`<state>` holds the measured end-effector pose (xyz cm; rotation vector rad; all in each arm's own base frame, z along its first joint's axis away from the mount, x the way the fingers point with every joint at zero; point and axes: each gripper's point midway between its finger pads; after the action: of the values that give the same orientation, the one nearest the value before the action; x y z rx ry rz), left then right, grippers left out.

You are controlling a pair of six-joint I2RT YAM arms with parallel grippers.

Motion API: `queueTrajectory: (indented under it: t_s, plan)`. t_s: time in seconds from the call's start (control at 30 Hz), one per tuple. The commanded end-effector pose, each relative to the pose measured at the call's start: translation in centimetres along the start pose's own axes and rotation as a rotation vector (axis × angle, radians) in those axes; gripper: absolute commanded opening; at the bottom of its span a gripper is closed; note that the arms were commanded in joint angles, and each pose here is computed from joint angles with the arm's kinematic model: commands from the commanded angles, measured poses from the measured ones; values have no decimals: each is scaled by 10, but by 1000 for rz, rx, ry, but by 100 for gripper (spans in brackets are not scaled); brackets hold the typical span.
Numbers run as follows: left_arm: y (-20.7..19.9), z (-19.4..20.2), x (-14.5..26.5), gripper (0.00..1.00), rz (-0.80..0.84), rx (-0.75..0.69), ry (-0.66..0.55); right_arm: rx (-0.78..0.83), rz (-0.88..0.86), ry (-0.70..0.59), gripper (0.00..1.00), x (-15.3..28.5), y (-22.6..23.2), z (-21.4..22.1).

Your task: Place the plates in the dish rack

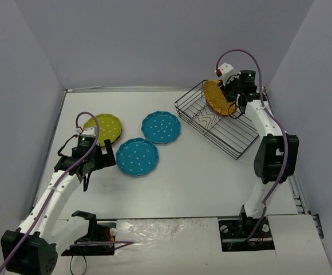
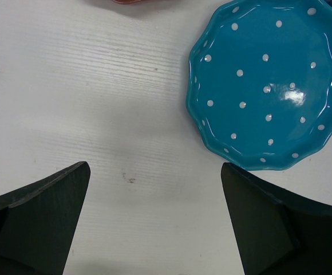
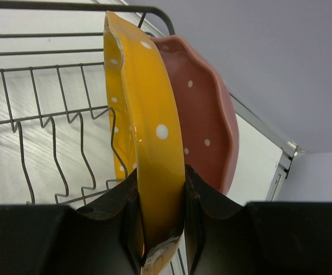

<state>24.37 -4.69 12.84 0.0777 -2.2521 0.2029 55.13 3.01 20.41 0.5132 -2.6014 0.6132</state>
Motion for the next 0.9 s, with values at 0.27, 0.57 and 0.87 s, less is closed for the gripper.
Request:
queueTrajectory:
  t_s: [0.27, 0.57, 0.87]
  plan:
    - [-7, -18, 1, 97, 26, 5, -52, -10, 54, -173, 14, -6, -22, -38]
    - [-11, -14, -2, 97, 43, 27, -28, -66, 100, -197, 53, 17, -38, -47]
    - [-24, -8, -10, 97, 87, 111, 5, -118, 152, -266, 75, 71, -42, -77]
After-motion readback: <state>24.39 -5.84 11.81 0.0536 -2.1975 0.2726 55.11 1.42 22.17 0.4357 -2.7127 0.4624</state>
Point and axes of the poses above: each gripper's point midway between its finger pads, its own x axis back along the fingers, its own y axis along the line the jaws close on, z = x × y, and after that the axes turned 4 degrees about -x, right-handed
